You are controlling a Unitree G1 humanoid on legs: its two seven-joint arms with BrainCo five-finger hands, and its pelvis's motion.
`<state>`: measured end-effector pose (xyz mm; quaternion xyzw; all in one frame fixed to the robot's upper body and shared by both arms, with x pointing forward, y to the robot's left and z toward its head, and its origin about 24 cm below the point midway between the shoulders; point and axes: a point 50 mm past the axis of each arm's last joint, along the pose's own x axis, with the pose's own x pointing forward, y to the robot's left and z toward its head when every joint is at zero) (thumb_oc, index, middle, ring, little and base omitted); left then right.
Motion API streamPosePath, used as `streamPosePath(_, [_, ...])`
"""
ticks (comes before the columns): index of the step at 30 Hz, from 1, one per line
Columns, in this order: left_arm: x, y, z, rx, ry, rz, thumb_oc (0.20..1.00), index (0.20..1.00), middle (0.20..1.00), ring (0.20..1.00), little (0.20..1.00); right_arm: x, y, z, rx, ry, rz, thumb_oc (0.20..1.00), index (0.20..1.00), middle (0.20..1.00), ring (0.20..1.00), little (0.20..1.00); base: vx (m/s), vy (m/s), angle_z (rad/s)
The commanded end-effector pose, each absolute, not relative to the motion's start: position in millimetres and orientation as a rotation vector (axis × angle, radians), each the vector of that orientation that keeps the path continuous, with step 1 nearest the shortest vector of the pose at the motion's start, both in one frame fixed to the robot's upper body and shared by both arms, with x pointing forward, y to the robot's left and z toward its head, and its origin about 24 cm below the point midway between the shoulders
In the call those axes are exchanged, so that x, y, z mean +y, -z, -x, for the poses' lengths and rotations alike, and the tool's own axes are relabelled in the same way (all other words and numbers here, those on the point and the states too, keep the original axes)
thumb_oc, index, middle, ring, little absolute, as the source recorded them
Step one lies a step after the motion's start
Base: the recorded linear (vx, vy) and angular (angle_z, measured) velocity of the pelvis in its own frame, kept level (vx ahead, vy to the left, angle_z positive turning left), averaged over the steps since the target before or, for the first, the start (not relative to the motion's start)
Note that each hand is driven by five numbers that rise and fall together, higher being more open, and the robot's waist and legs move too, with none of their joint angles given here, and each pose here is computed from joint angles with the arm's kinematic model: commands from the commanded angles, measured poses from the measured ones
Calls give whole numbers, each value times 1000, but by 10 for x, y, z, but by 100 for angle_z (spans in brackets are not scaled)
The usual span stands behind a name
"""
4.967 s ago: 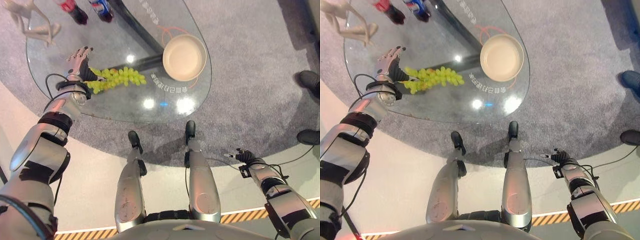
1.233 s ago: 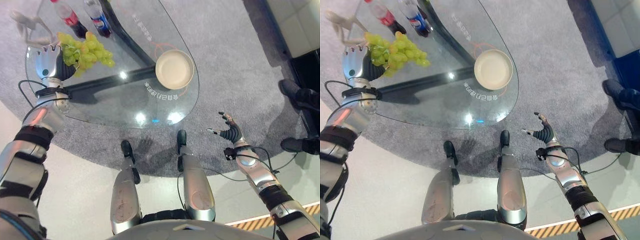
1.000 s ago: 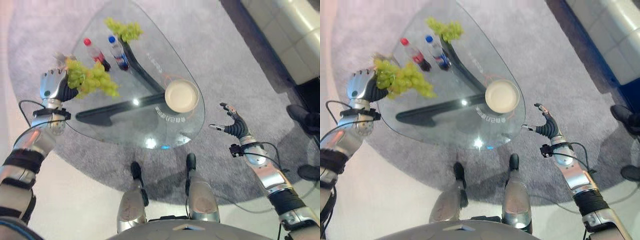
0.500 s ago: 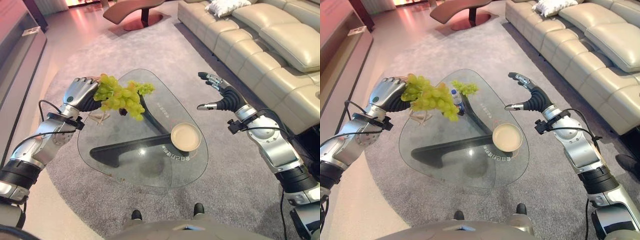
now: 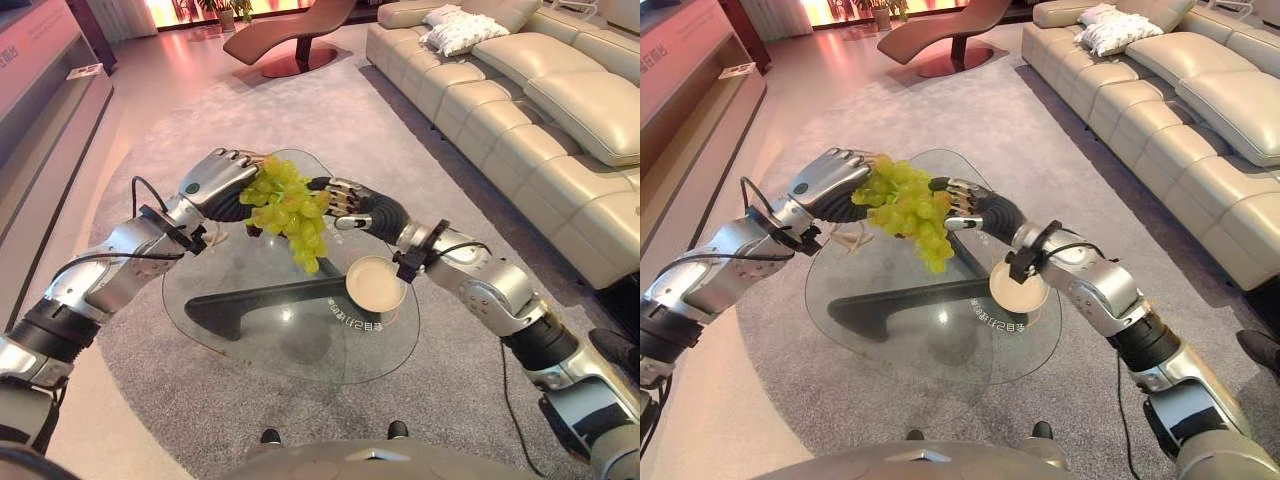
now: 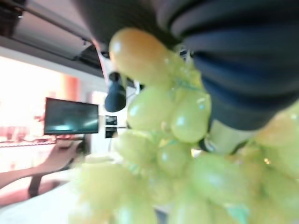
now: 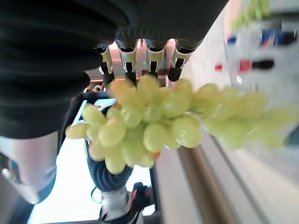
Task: Pick up fruits into the plate
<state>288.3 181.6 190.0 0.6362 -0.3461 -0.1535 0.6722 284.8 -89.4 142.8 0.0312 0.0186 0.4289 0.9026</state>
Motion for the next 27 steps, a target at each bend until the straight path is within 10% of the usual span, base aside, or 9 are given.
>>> streamPosePath(1, [1654,-2390,-2858,-971,305,-1381,200,200,200,200,200,-643,-1675,-2700,-8,-1061,-194,1000,1000,1000,1000,1000,0,0,0])
streamPosePath(27, [1388,-2424,-2784,-1101,314,-1559,200,200,200,200,200,-439,-1230,-2401,413,-1094,-491,1000,1000,1000,1000,1000,0,0,0])
